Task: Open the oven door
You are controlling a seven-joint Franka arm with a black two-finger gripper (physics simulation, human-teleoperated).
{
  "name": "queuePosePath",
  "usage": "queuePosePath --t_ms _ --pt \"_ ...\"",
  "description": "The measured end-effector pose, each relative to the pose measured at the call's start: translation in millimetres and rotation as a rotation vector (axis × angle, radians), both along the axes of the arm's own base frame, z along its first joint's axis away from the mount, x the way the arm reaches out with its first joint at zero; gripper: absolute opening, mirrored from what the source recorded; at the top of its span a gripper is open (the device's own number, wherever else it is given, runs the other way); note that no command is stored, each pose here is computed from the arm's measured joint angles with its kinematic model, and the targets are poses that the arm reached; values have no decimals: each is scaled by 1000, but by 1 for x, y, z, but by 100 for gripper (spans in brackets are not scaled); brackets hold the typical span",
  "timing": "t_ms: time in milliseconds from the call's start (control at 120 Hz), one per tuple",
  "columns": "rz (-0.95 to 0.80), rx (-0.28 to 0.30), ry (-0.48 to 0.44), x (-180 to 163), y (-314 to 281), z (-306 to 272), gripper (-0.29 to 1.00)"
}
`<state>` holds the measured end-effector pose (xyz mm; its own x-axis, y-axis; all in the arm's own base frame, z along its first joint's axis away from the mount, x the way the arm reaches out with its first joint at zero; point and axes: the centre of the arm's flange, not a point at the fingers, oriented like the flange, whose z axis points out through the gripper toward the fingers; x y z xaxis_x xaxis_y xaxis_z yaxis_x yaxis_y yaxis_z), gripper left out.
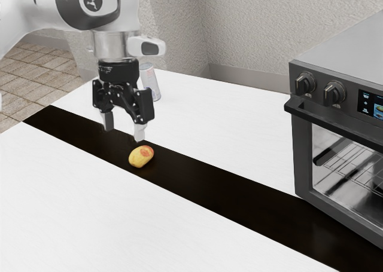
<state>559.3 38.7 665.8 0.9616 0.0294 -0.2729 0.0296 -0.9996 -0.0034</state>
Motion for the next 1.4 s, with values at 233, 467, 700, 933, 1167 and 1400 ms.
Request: queuePosePath --t_ms 233,467,700,933,1167,1400 --pt "-113 -11 -445 -48 -14 139 70" --pt "-1044 -193 -570 -78 -257 150 70" --pt "-1606 -244 -562 -66 -377 98 70" --pt "-1845 -246 -619 -29 -402 65 70" --pt "-1991 -211 -678 6 -414 35 70" --pt "-2117 -172 -681 12 -430 18 70"
